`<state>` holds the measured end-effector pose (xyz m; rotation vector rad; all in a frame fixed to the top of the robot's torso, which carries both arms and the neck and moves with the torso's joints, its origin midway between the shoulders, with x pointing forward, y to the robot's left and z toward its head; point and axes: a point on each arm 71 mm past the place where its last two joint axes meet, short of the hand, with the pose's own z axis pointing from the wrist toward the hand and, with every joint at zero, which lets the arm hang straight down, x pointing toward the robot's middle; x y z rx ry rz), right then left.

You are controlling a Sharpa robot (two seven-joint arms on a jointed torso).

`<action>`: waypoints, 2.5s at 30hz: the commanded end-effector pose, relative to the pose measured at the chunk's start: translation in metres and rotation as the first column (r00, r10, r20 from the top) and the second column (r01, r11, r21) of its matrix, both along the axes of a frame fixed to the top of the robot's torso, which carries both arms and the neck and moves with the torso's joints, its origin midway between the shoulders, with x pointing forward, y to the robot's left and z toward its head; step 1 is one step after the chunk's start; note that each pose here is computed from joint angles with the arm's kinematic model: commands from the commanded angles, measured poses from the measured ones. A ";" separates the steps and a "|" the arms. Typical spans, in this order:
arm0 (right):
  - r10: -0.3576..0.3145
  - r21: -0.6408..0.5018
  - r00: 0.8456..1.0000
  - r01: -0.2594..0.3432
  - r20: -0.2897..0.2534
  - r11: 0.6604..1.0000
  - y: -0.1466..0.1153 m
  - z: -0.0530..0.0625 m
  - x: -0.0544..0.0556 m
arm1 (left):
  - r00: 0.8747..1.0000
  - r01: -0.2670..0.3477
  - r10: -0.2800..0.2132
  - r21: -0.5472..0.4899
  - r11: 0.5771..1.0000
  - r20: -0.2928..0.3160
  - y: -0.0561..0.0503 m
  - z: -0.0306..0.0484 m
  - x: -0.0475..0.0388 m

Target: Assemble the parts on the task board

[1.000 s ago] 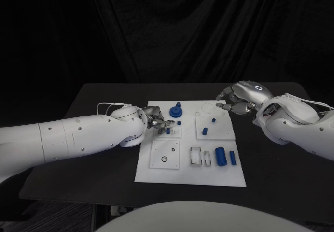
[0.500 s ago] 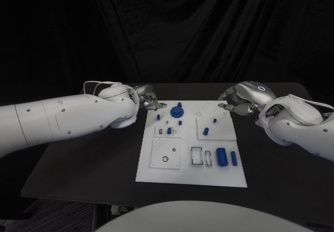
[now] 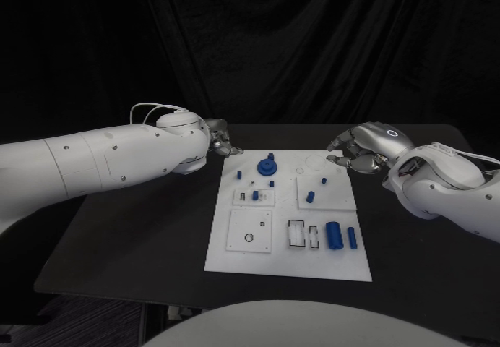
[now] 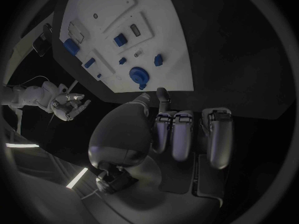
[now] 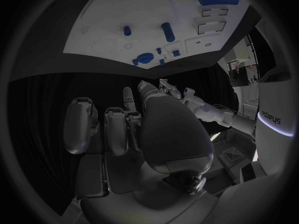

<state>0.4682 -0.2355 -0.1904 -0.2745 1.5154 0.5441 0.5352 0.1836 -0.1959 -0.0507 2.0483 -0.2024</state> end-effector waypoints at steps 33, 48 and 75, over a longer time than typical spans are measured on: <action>-0.007 0.003 1.000 0.007 0.000 1.000 0.001 0.000 -0.001 | 0.983 0.028 -0.022 0.026 0.999 -0.181 -0.013 -0.0399 0.0038; -0.006 0.000 1.000 0.006 -0.003 1.000 0.002 -0.001 0.000 | 0.984 0.028 -0.024 0.021 0.999 -0.177 -0.015 -0.0414 0.0044; -0.004 -0.001 1.000 0.004 -0.006 1.000 0.003 -0.001 0.000 | 0.983 0.010 -0.005 0.024 1.000 -0.183 -0.017 -0.0539 0.0055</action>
